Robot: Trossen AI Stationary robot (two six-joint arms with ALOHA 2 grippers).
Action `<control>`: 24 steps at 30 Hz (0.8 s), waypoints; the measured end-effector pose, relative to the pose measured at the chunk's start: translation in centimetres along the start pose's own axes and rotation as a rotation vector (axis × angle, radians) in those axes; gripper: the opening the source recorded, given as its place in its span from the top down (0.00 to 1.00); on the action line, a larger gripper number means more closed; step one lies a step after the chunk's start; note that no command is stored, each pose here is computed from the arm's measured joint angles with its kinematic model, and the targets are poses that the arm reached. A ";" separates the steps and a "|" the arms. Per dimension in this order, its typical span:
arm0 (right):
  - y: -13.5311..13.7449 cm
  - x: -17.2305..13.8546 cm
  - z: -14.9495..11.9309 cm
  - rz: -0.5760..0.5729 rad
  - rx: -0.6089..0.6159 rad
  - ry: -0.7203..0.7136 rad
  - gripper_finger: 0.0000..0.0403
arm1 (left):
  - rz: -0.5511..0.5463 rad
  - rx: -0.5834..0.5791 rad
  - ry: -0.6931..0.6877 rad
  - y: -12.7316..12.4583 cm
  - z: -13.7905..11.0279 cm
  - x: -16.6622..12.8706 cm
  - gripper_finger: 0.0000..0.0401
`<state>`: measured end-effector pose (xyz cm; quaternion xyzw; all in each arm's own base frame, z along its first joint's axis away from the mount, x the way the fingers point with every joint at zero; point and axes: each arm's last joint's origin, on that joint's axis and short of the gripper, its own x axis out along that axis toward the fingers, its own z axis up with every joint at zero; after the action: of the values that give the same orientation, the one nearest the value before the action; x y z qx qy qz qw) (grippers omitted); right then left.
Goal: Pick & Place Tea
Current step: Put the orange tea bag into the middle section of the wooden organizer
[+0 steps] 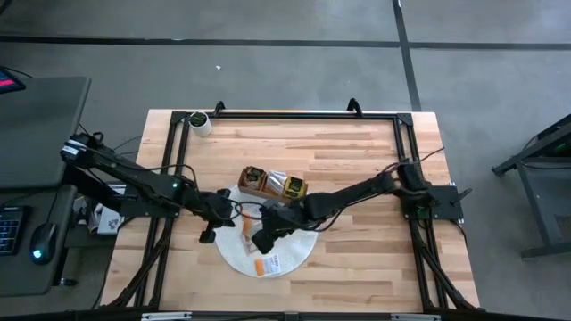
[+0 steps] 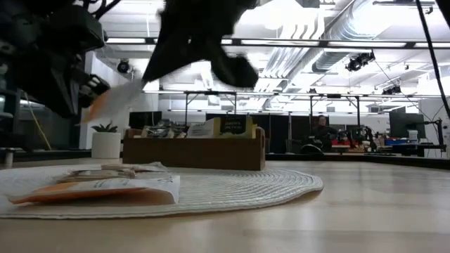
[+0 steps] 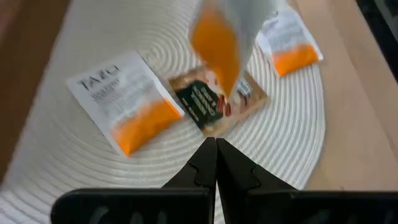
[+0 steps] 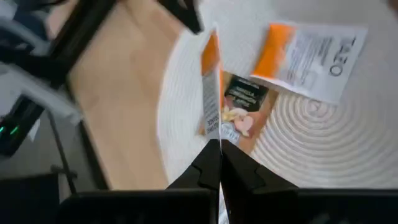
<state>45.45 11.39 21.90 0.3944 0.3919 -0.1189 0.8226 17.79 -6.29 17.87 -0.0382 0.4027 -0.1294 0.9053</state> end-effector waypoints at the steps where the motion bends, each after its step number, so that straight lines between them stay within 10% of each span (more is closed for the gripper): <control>1: 0.2 -1.0 0.3 0.001 -0.025 0.003 1.00 | 0.004 0.004 -0.016 0.0 0.1 -0.3 1.00; 24: 1.2 -19.5 7.4 -0.204 -0.461 0.098 1.00 | 0.093 -0.014 -0.421 0.3 3.8 -2.9 1.00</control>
<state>37.16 4.41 39.79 0.1600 0.4857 -0.0897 0.8547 18.78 -5.34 22.44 -0.0519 0.2068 -0.0737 0.9742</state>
